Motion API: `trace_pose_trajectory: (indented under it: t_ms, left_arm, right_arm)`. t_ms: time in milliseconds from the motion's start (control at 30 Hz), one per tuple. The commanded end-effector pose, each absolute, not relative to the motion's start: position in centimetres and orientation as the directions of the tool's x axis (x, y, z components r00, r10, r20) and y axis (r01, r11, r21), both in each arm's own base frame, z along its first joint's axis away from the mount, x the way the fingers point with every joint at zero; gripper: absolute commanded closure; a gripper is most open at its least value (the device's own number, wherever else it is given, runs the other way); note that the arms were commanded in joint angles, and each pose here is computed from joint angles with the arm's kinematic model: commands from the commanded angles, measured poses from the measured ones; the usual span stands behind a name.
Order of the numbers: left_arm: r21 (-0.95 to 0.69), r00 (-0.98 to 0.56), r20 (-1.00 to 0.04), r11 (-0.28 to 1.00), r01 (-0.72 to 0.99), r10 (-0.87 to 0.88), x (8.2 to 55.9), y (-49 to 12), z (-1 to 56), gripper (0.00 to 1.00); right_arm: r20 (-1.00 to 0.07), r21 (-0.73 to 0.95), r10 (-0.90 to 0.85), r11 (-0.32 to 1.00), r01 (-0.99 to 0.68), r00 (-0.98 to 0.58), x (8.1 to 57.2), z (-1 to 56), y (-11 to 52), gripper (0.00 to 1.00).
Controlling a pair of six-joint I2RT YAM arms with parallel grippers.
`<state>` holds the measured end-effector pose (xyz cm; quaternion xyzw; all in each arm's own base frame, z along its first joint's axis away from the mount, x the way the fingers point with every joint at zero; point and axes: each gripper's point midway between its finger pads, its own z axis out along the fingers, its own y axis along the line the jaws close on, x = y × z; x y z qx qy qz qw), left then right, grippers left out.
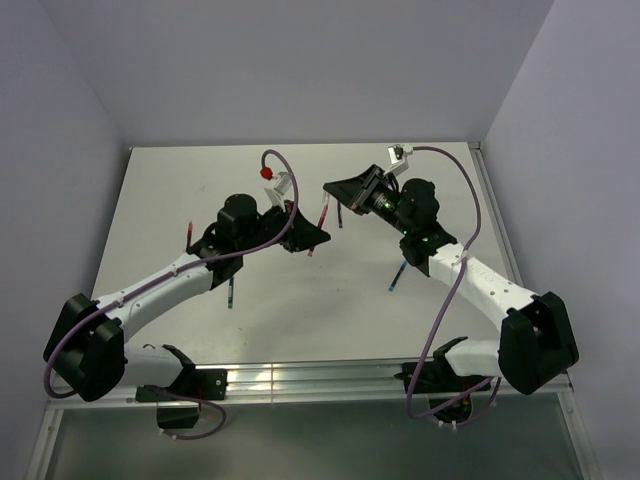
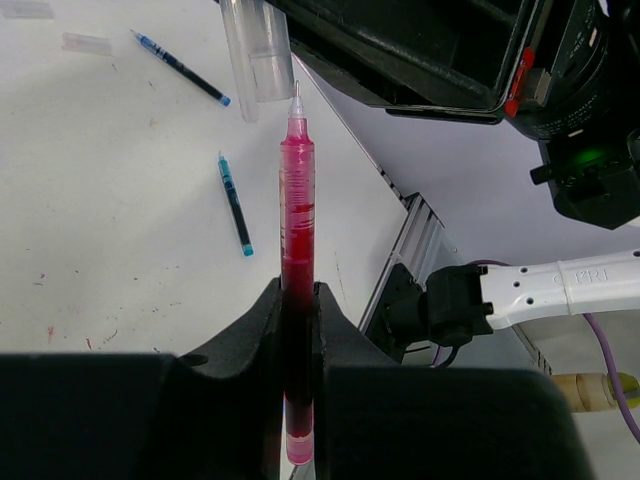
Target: Insert the pens into the pen caps
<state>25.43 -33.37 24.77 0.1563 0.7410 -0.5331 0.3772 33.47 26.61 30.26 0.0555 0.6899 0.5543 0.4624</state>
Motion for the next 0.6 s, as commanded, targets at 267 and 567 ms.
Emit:
trace_pose_trajectory:
  t_ms: [267,567]
  left_arm:
    - [-0.634,-0.607,-0.769,0.358,0.686,-0.201,25.6,-33.1,27.3,1.00]
    - [-0.642,-0.622,-0.761,0.344,0.685,-0.182,25.3,-33.4,26.9,1.00]
  right_arm:
    - [-0.600,0.795,0.605,0.375,-0.477,-0.523,33.9,32.1,26.6,1.00]
    - [-0.607,0.789,0.618,0.397,-0.469,-0.499,34.6,32.3,25.7,1.00]
